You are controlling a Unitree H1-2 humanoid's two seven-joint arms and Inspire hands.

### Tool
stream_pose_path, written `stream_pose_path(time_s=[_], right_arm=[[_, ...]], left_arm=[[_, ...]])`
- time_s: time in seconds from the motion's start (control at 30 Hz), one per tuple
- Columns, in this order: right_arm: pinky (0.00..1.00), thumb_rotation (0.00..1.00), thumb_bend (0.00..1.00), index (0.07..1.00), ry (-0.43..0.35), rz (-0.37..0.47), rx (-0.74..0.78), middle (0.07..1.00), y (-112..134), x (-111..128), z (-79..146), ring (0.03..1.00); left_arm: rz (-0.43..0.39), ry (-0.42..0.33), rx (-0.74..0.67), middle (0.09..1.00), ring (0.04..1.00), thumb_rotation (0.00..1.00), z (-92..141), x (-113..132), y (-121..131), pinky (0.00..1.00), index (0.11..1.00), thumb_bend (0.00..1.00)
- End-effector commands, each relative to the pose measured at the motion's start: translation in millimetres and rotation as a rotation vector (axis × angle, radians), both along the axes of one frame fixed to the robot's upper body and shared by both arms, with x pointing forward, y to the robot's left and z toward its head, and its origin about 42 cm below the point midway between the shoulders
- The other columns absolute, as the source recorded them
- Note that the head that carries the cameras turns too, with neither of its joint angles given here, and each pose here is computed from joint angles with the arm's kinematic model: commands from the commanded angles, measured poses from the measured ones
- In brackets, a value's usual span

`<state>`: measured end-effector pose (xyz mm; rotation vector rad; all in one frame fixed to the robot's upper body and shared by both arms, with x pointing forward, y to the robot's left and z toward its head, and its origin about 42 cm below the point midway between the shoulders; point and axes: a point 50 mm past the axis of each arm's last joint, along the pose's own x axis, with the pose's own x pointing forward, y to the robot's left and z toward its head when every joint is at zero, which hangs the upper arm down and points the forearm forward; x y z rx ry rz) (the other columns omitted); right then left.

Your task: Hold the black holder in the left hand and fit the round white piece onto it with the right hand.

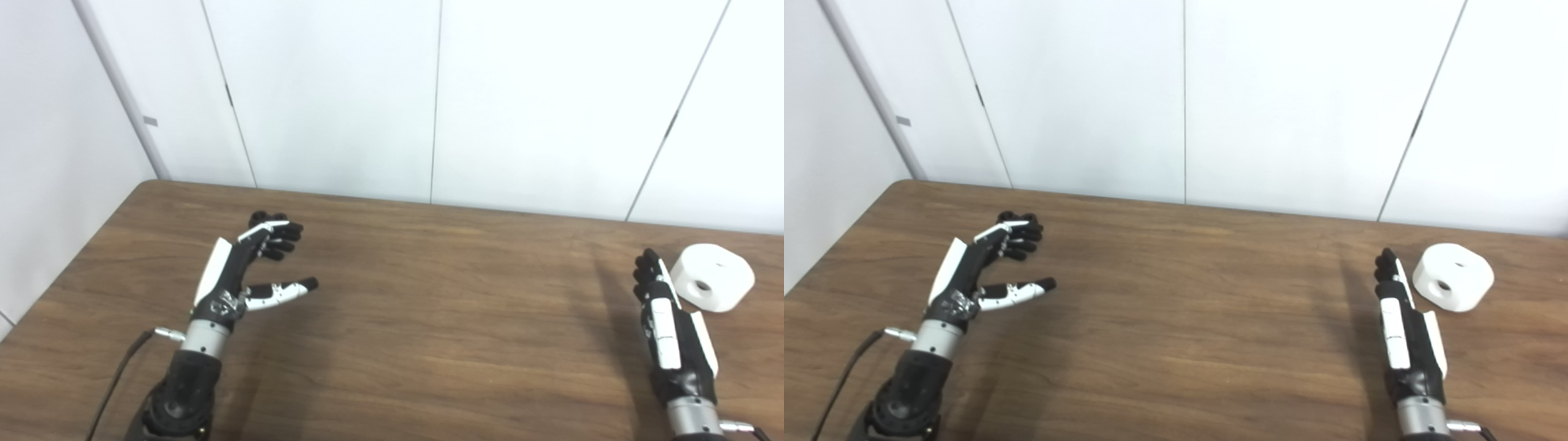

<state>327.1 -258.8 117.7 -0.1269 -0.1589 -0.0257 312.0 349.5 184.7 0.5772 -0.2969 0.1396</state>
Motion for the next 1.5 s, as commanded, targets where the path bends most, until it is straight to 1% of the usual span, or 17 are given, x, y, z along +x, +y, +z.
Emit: stream_pose_path(time_s=[0.0, 0.1, 0.13, 0.2, 0.27, 0.37, 0.43, 0.57, 0.7, 0.8, 0.9, 1.03, 1.1, 1.17, 1.27, 1.33, 1.47], right_arm=[[0.97, 1.0, 0.45, 0.974, 0.06, -0.01, 0.015, 0.965, 2, -14, -22, 0.971], [0.98, 1.0, 0.4, 0.986, 0.053, -0.003, 0.028, 0.979, 1, -14, -23, 0.983], [0.97, 1.0, 0.41, 0.982, 0.047, 0.001, 0.023, 0.977, 1, -14, -23, 0.982], [0.97, 1.0, 0.39, 0.985, 0.047, 0.002, 0.027, 0.98, 0, -13, -23, 0.984], [0.97, 1.0, 0.4, 0.983, 0.055, -0.002, 0.024, 0.977, 0, -13, -24, 0.982], [0.98, 1.0, 0.43, 0.982, 0.064, 0.0, 0.017, 0.974, -1, -12, -24, 0.983], [0.99, 1.0, 0.4, 0.985, 0.062, -0.002, 0.021, 0.978, -1, -12, -24, 0.984], [0.98, 1.0, 0.39, 0.98, 0.058, -0.005, 0.017, 0.973, -2, -12, -24, 0.977], [0.98, 1.0, 0.37, 0.984, 0.05, 0.001, 0.015, 0.977, -4, -10, -27, 0.981], [0.99, 1.0, 0.36, 0.986, 0.063, -0.002, 0.031, 0.982, -5, -10, -27, 0.989], [0.99, 1.0, 0.35, 0.985, 0.049, -0.001, 0.037, 0.982, -6, -10, -27, 0.988], [1.0, 1.0, 0.34, 0.987, 0.053, 0.005, 0.06, 0.983, -7, -10, -27, 0.995], [1.0, 1.0, 0.34, 0.987, 0.052, 0.006, 0.055, 0.984, -8, -10, -28, 0.997], [1.0, 1.0, 0.36, 0.978, 0.058, 0.001, 0.048, 0.976, -8, -10, -28, 0.99], [1.0, 1.0, 0.36, 0.991, 0.056, 0.01, 0.055, 0.99, -8, -11, -26, 0.998], [1.0, 1.0, 0.33, 0.992, 0.057, 0.008, 0.055, 0.992, -8, -11, -26, 1.0], [1.0, 1.0, 0.36, 0.988, 0.06, 0.002, 0.045, 0.986, -8, -11, -25, 0.999]], left_arm=[[0.023, -0.095, 0.07, 0.701, 0.676, 0.09, 34, 2, 17, 0.64, 0.706, 0.77], [0.05, -0.123, 0.131, 0.698, 0.672, 0.11, 45, -2, 29, 0.63, 0.706, 0.78], [0.062, -0.132, 0.154, 0.698, 0.668, 0.13, 48, -2, 33, 0.62, 0.705, 0.78], [0.08, -0.145, 0.186, 0.702, 0.667, 0.16, 52, -3, 39, 0.61, 0.705, 0.79], [0.104, -0.168, 0.229, 0.7, 0.664, 0.2, 56, -3, 45, 0.6, 0.702, 0.79], [0.128, -0.19, 0.268, 0.696, 0.666, 0.22, 58, -3, 49, 0.59, 0.698, 0.8], [0.15, -0.202, 0.295, 0.696, 0.674, 0.21, 58, -2, 53, 0.61, 0.694, 0.82], [0.197, -0.221, 0.36, 0.719, 0.696, 0.23, 56, 2, 63, 0.63, 0.707, 0.82], [0.239, -0.21, 0.439, 0.755, 0.738, 0.27, 53, 10, 77, 0.66, 0.739, 0.82], [0.261, -0.169, 0.484, 0.789, 0.765, 0.29, 51, 18, 88, 0.68, 0.765, 0.82], [0.271, -0.091, 0.521, 0.836, 0.812, 0.33, 51, 25, 97, 0.71, 0.807, 0.85], [0.278, 0.015, 0.567, 0.897, 0.893, 0.38, 50, 34, 106, 0.83, 0.866, 0.86], [0.28, 0.052, 0.596, 0.911, 0.912, 0.4, 49, 39, 111, 0.88, 0.879, 0.87], [0.281, 0.082, 0.617, 0.923, 0.931, 0.43, 49, 44, 116, 0.93, 0.894, 0.89], [0.281, 0.147, 0.665, 0.93, 0.941, 0.45, 47, 52, 124, 0.95, 0.908, 0.92], [0.281, 0.188, 0.691, 0.941, 0.954, 0.49, 45, 56, 129, 0.96, 0.926, 0.94], [0.262, 0.232, 0.709, 0.938, 0.95, 0.5, 40, 62, 134, 0.95, 0.926, 0.96]])
